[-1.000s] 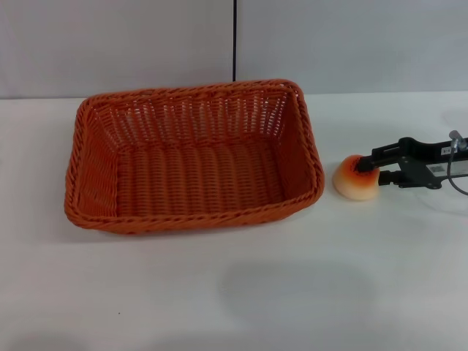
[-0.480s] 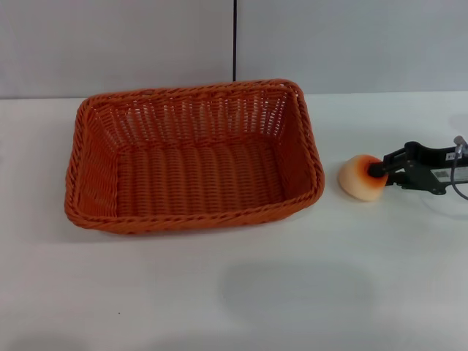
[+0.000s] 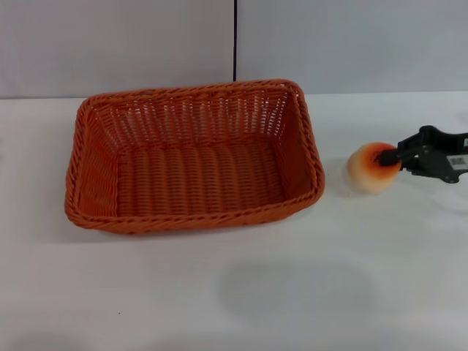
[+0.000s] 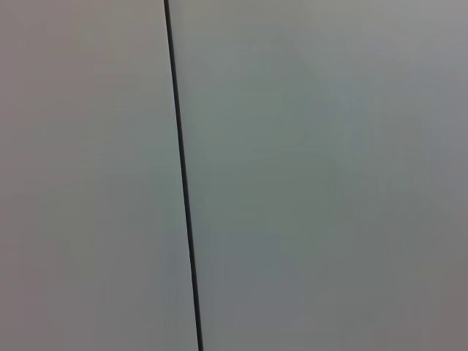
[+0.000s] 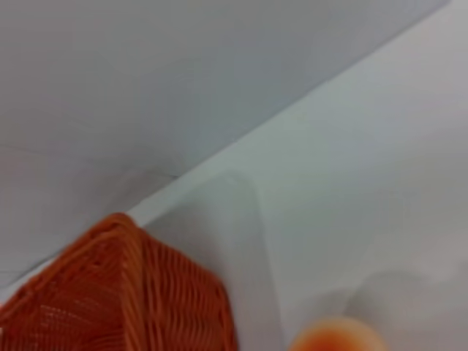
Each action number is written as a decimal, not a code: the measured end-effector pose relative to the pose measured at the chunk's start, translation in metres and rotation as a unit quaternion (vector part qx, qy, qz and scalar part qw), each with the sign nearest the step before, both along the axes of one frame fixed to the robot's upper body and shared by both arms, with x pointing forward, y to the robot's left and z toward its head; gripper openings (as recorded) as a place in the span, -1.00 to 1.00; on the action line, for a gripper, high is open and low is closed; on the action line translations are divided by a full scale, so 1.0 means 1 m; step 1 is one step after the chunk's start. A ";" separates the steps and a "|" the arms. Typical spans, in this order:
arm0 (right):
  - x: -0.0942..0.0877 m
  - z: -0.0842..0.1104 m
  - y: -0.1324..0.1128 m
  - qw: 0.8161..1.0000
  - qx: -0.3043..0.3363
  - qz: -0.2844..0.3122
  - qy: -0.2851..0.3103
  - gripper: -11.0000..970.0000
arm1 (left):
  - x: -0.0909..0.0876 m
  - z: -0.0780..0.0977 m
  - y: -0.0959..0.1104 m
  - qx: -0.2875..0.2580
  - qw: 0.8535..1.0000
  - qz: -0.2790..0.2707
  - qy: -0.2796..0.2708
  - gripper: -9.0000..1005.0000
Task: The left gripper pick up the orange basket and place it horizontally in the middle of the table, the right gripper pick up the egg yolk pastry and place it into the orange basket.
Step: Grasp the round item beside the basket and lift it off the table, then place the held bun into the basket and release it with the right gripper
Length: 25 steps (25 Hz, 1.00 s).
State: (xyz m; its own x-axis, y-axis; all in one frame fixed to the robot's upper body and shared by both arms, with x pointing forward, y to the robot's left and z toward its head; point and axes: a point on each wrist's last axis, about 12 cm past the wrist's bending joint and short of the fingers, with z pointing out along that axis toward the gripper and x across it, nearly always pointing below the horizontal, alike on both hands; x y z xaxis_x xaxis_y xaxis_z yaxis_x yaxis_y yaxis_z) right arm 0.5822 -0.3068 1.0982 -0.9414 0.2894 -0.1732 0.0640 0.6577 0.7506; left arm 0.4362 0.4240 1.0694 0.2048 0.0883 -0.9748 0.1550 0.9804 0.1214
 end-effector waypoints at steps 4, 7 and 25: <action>-0.009 0.004 -0.003 1.000 0.013 0.002 0.005 -0.75 | 0.001 0.000 -0.001 -0.001 1.000 0.000 -0.001 0.45; -0.018 0.007 -0.005 0.999 0.043 0.005 0.009 -0.81 | 0.001 0.000 -0.001 -0.002 1.000 0.000 -0.001 0.45; -0.058 0.023 -0.036 0.994 0.101 -0.033 0.004 -0.89 | 0.003 -0.001 -0.004 -0.004 1.000 -0.001 -0.001 0.45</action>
